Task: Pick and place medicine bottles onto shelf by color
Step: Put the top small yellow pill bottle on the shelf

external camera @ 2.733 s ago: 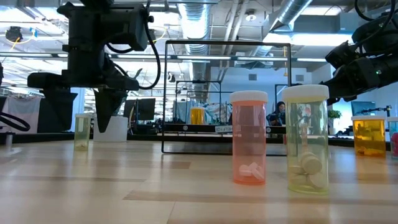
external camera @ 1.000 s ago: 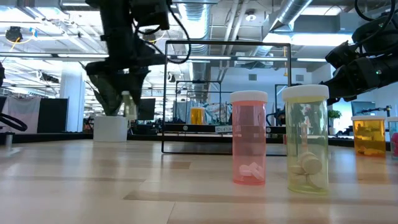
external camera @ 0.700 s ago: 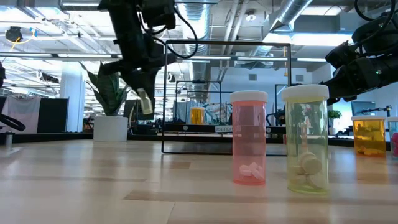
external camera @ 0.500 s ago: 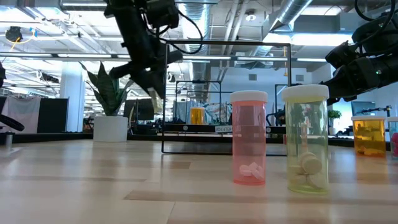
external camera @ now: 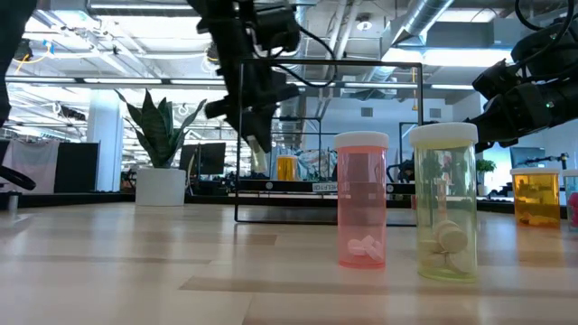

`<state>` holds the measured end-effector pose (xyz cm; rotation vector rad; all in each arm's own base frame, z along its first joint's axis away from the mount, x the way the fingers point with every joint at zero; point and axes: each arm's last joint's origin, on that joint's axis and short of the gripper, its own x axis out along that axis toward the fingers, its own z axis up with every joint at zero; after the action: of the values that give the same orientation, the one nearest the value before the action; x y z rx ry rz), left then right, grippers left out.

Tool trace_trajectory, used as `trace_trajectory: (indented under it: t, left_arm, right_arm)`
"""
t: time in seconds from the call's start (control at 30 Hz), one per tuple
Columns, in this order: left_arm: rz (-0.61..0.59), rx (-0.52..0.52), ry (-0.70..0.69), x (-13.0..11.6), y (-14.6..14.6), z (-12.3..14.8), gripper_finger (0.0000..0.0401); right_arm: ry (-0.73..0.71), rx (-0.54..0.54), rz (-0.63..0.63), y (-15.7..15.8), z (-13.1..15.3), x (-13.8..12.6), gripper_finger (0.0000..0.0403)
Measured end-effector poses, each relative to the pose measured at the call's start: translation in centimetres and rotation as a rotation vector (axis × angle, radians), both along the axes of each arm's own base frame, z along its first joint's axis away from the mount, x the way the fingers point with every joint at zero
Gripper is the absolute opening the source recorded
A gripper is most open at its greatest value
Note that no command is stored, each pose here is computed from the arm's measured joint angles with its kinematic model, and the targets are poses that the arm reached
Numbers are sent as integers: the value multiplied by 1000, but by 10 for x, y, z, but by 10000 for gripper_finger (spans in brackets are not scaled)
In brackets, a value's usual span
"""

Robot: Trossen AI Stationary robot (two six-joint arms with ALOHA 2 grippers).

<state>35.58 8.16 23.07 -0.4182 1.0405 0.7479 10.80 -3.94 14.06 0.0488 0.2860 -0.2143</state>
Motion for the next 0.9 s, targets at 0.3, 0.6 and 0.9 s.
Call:
trace_trajectory:
  t: [0.3, 0.6, 0.9]
  left_arm:
    - [-41, 18, 59, 25, 22, -11, 86]
    - [-33, -41, -8, 30, 41, -11, 87]
    - [-63, -9, -43, 34, 46, -8, 88]
  right_arm:
    - [0, 0, 0, 0, 0, 0, 374]
    - [0, 0, 0, 0, 0, 0, 374]
    - [0, 0, 0, 0, 0, 0, 374]
